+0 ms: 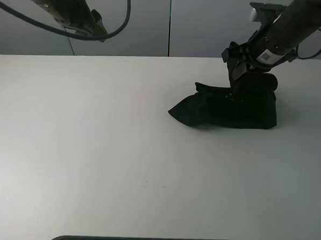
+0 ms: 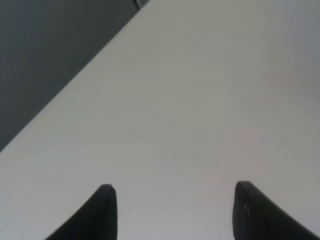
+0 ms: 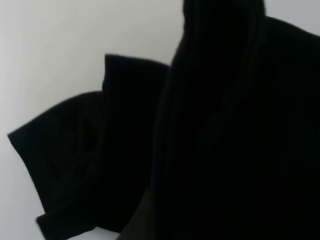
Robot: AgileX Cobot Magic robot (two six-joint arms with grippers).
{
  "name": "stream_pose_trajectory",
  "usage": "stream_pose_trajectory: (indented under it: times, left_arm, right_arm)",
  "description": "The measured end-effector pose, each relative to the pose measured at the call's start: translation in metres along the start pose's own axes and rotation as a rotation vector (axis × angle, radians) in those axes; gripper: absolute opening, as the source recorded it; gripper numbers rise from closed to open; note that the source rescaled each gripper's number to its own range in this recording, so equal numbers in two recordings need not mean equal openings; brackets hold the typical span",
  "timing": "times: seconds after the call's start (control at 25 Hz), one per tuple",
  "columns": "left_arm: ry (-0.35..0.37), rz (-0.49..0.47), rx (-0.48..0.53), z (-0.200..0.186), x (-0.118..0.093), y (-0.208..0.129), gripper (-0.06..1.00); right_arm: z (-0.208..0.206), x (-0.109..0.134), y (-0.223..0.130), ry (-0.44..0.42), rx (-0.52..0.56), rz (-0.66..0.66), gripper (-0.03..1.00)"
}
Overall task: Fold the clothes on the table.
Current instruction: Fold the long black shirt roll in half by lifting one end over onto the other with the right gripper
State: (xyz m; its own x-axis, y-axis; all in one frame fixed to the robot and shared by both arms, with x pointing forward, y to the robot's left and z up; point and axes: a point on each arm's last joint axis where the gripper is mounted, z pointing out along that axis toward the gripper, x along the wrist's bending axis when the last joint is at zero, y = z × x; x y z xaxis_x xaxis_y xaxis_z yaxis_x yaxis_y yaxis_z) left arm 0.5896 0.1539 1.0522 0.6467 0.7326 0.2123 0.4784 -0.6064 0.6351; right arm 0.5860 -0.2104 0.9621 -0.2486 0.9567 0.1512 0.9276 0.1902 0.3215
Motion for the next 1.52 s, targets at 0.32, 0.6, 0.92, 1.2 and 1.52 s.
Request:
stream_pose_trajectory:
  times: [0.32,0.6,0.92,1.2,1.52]
  left_arm:
    - [0.044,0.004,-0.095,-0.027,0.003,0.011,0.78]
    - [0.047,0.004,-0.1,-0.027,0.004,0.012,0.78]
    - [0.047,0.004,-0.1,-0.027,0.004,0.012,0.78]
    - [0.043,0.004,-0.094,-0.027,0.003,0.011,0.78]
    - [0.033,0.004,-0.075,-0.026,0.002,0.01,0.78]
  right_arm:
    - [0.038,0.023,-0.005,0.133,0.071,-0.015,0.07]
    - [0.042,0.06,-0.007,0.174,0.046,-0.098,0.12]
    - [0.041,0.077,-0.007,0.252,0.007,-0.213,0.96]
    - [0.0,0.076,0.003,0.193,-0.123,-0.305,0.88]
    - [-0.013,0.024,-0.004,-0.137,0.009,-0.255,0.01]
